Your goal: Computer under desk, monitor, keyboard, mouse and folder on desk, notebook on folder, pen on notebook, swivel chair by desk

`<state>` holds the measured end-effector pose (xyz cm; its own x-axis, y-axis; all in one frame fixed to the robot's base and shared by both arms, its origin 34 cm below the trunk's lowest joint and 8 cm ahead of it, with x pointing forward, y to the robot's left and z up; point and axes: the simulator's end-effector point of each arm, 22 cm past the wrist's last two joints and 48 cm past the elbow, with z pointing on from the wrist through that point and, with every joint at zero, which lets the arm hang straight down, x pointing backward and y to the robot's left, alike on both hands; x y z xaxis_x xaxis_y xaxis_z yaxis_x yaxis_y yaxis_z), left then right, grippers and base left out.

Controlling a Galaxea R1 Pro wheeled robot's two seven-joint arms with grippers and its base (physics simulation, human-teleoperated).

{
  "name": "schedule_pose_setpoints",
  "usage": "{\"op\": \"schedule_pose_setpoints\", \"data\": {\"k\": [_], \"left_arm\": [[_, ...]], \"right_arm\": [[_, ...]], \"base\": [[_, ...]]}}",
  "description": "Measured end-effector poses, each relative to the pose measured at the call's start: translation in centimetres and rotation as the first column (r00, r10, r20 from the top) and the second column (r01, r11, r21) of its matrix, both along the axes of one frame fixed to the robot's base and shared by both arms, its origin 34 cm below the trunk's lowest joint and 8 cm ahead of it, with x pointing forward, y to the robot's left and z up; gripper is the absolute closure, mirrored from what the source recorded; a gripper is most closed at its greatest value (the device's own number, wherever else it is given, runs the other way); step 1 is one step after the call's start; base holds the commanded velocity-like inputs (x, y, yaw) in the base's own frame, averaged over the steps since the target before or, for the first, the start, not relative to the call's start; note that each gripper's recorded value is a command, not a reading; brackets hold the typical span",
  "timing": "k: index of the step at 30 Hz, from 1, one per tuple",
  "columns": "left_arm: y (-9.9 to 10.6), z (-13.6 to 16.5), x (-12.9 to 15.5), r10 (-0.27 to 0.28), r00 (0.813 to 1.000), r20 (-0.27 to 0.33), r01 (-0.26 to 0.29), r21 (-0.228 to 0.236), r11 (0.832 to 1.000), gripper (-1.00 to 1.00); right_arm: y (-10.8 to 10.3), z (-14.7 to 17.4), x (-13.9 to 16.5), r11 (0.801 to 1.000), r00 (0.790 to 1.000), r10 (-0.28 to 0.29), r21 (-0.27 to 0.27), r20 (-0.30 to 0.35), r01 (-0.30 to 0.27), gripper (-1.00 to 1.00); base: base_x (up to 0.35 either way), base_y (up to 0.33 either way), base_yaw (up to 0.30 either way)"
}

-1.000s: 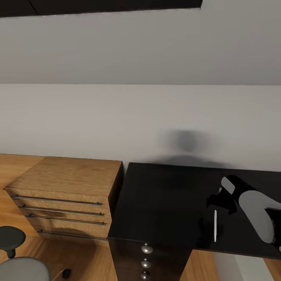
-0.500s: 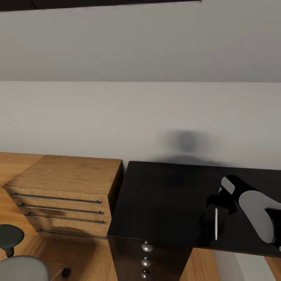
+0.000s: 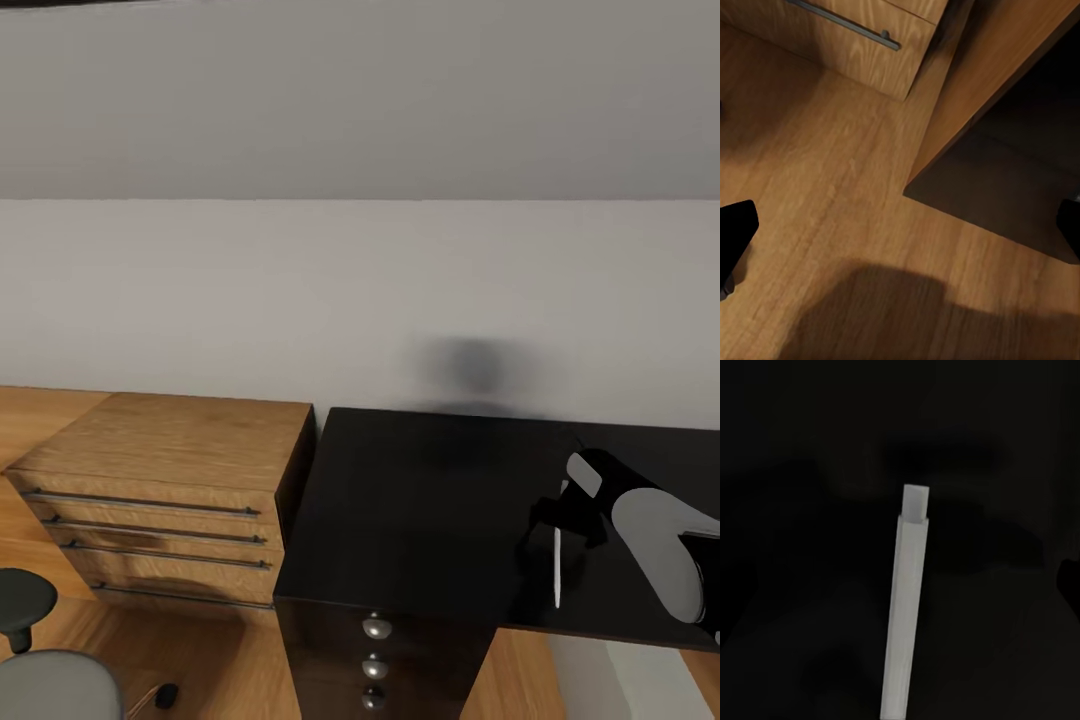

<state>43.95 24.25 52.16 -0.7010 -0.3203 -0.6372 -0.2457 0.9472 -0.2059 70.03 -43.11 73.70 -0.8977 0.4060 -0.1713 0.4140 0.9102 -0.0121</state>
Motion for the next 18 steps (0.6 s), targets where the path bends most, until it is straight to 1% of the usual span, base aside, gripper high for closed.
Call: {"op": "schedule_pose_setpoints", "data": {"k": [18], "left_arm": [[-0.02, 0.0, 0.01, 0.0, 1.0, 0.0, 0.0, 0.0, 1.0, -1.0]], "right_arm": [[-0.06, 0.02, 0.01, 1.0, 1.0, 0.001, -0.002, 0.0, -0.001, -1.0]], "base": [[0.0, 0.0, 0.0]]}}
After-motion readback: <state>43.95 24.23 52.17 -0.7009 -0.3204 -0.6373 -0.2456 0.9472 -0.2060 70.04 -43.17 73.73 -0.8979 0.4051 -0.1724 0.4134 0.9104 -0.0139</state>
